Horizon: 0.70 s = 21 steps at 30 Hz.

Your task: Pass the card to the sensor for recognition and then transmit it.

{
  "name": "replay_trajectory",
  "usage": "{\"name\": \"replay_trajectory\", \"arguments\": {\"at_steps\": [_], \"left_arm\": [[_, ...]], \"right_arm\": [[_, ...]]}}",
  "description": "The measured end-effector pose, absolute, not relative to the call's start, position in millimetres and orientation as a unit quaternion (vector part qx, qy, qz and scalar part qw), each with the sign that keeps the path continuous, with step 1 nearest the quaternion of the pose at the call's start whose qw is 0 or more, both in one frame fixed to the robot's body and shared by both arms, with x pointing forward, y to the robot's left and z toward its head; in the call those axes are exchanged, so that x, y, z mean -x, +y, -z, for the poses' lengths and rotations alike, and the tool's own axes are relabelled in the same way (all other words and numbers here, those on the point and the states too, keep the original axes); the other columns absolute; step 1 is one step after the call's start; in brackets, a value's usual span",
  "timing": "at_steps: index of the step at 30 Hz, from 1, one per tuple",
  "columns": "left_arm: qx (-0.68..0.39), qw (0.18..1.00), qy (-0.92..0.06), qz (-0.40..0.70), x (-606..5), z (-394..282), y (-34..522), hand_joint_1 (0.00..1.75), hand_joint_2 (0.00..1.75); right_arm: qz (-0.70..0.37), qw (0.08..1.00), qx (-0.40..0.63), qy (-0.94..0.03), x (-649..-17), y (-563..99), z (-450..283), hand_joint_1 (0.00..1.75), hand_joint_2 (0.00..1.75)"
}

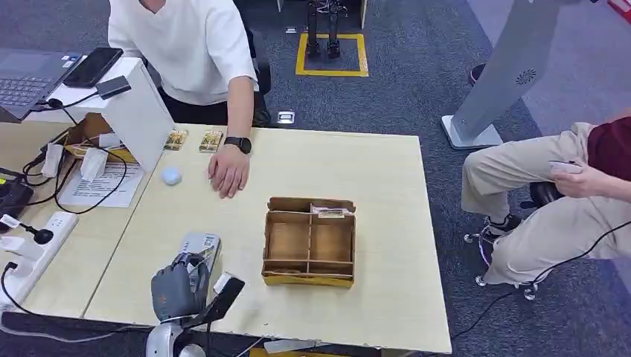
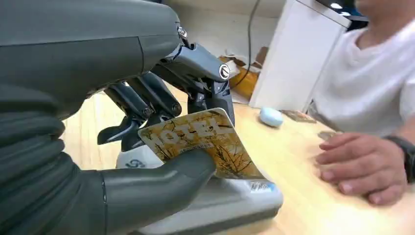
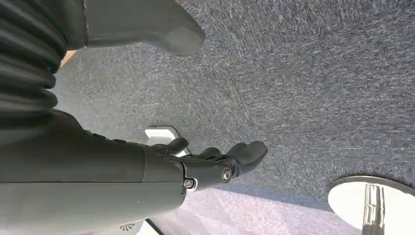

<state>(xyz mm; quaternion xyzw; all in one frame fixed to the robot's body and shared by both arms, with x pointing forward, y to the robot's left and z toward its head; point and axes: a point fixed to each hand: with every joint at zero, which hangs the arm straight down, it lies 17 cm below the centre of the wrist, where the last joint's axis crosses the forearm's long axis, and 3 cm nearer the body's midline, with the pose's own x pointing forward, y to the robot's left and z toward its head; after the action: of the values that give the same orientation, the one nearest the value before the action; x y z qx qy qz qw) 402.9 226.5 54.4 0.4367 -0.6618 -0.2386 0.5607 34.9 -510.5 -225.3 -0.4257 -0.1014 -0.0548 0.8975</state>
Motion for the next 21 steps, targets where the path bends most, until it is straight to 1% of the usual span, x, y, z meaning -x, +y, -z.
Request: {"name": "replay_trajectory", "arguments": {"at_steps": [8, 17, 21], "left_arm": [[-0.397, 0.541, -0.736, 0.088, -404, -110, 250, 1.75, 1.75], [-0.385, 0.515, -0.765, 0.032, -414, -153, 256, 1.75, 1.75], [-0.367, 0.515, -0.775, 0.004, -436, -177, 254, 1.75, 1.75]], "right_arm": [[0.055, 0.897, 0.426, -0.101, -34, -511, 225, 0.00, 1.75], [0.052, 0.898, 0.426, -0.103, -36, -510, 225, 0.00, 1.75], [0.047, 0.898, 0.425, -0.106, -42, -510, 225, 0.00, 1.75]]}}
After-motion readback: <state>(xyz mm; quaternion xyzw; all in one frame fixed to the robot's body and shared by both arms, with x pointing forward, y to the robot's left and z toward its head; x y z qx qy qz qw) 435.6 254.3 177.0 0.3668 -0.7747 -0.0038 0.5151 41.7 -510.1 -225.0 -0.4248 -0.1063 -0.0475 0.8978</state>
